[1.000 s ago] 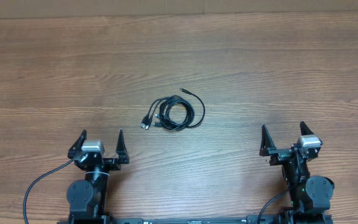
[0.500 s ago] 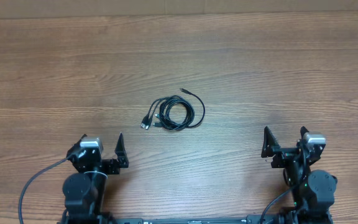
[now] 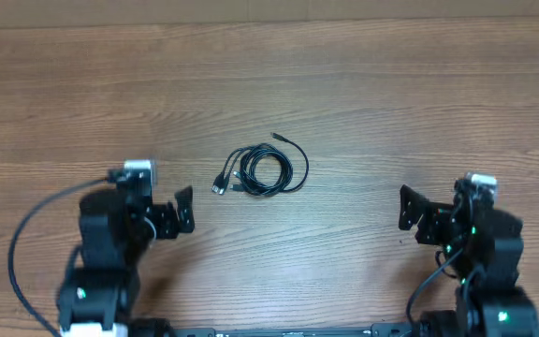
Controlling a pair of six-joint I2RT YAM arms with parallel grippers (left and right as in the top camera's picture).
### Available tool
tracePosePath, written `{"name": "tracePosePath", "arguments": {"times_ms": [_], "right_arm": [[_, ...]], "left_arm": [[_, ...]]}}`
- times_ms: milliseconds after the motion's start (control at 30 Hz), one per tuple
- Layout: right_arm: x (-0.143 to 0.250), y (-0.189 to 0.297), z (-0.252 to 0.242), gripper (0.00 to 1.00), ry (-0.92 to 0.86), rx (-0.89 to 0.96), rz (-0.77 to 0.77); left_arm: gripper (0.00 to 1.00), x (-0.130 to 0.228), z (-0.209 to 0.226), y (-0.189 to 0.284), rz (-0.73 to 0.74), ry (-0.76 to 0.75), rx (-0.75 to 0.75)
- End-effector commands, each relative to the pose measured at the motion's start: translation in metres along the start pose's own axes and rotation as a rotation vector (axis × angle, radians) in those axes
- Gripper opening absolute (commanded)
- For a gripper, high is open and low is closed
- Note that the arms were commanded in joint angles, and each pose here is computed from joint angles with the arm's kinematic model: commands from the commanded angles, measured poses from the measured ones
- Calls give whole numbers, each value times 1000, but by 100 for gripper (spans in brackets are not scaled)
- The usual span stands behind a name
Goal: Untangle cables
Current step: 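Move the left gripper to the black cable coil and grasp it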
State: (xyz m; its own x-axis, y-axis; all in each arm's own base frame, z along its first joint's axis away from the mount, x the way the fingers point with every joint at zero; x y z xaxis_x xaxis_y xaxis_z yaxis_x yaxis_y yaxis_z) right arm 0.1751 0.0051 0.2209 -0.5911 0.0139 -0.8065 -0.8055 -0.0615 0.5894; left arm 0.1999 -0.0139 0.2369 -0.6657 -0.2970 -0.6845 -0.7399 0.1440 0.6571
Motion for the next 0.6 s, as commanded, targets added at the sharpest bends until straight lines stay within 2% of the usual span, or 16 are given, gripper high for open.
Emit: {"name": "tracePosePath", "arguments": {"times_ms": [0,267,467,567], "right_arm": [[-24,4,3,100,-11,-20,42],[-52,-9,19,100,-26,-195,113],[-55,-13,21,100,-26,-227,107],[-57,-13,21,100,-24,-227,95]], "left_arm": [[99,-27,-12,9,44,15,20],[100,-38,-19,0,142,82,39],[100,-61,-41,-11,59,56,247],[100,-68,-51,-21,26,21,273]]}}
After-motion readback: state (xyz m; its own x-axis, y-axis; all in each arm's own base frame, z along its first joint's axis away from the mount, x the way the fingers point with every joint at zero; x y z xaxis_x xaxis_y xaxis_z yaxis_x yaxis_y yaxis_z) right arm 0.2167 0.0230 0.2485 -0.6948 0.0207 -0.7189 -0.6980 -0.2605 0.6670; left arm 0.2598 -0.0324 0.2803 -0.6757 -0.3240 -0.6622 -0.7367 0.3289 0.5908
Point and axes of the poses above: each gripper's point midway between its finger pads, its own y axis back along the fingers, its own z axis along the line the jaws close on, x = y × z, the point moved 8 cm from there along y, back along the fingers, and after that the axes turned 12 degrees about y, right-handed, at the moved point
